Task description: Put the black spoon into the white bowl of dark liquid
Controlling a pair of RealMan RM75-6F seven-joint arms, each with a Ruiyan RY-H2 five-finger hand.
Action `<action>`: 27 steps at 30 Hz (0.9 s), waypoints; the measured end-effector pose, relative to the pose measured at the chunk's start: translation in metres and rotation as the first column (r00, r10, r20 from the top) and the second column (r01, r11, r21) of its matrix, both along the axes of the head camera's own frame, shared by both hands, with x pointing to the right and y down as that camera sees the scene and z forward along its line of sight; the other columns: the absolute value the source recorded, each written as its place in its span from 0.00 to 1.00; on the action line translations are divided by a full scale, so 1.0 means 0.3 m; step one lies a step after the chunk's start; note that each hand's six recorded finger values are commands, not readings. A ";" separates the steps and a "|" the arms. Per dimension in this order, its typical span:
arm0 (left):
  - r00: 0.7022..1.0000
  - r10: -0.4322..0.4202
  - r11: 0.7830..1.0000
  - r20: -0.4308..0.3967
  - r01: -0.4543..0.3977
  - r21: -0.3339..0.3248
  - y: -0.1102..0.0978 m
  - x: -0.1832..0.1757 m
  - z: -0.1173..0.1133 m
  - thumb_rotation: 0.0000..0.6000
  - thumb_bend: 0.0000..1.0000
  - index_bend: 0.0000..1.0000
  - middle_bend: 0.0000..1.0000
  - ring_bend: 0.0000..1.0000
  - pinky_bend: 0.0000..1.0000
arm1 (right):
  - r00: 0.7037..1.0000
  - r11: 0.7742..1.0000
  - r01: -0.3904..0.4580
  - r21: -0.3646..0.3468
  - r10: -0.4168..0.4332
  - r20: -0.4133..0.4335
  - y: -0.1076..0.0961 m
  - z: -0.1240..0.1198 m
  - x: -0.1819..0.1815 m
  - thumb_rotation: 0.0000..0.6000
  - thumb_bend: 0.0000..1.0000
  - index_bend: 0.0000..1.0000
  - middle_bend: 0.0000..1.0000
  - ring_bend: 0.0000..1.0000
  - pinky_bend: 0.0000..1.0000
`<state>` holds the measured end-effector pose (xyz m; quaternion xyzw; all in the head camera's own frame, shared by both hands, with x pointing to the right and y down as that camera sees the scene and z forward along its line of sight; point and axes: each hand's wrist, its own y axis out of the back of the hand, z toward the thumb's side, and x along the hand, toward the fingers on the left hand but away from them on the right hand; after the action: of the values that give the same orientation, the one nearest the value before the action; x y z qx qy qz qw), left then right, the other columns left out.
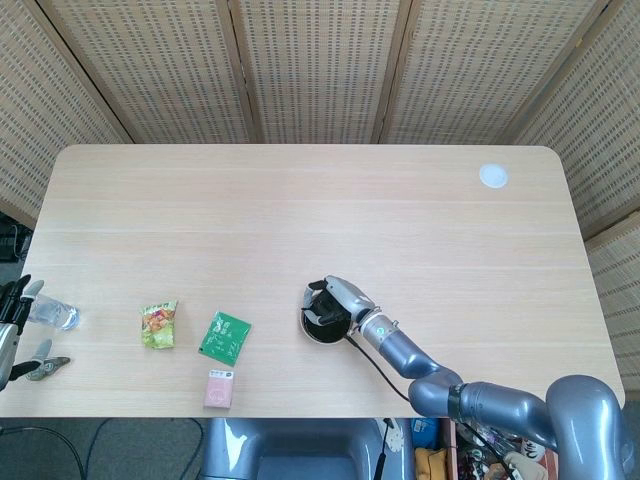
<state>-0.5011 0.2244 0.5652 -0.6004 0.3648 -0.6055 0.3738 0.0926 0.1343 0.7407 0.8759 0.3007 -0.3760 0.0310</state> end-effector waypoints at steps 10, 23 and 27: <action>1.000 0.010 1.000 -0.002 -0.010 0.001 -0.007 0.013 0.001 1.00 0.36 0.00 0.01 0.01 0.00 | 0.999 0.999 0.033 -0.016 -0.033 -0.009 0.019 -0.003 0.024 1.00 0.74 0.71 0.94 0.99 1.00; 1.000 0.001 1.000 0.002 -0.001 0.000 0.000 0.005 -0.003 1.00 0.36 0.00 0.01 0.01 0.00 | 0.996 0.996 0.089 -0.032 -0.088 0.030 0.066 -0.021 -0.042 1.00 0.74 0.71 0.94 0.99 1.00; 1.000 -0.005 1.000 0.005 0.005 -0.003 0.004 -0.003 -0.001 1.00 0.36 0.00 0.01 0.01 0.00 | 0.997 0.996 0.082 -0.017 -0.082 0.014 0.048 -0.008 -0.041 1.00 0.74 0.71 0.94 0.99 1.00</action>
<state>-0.5020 0.2255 0.5649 -0.5987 0.3646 -0.6085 0.3721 0.0803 0.1487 0.7384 0.8898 0.2609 -0.3735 0.0251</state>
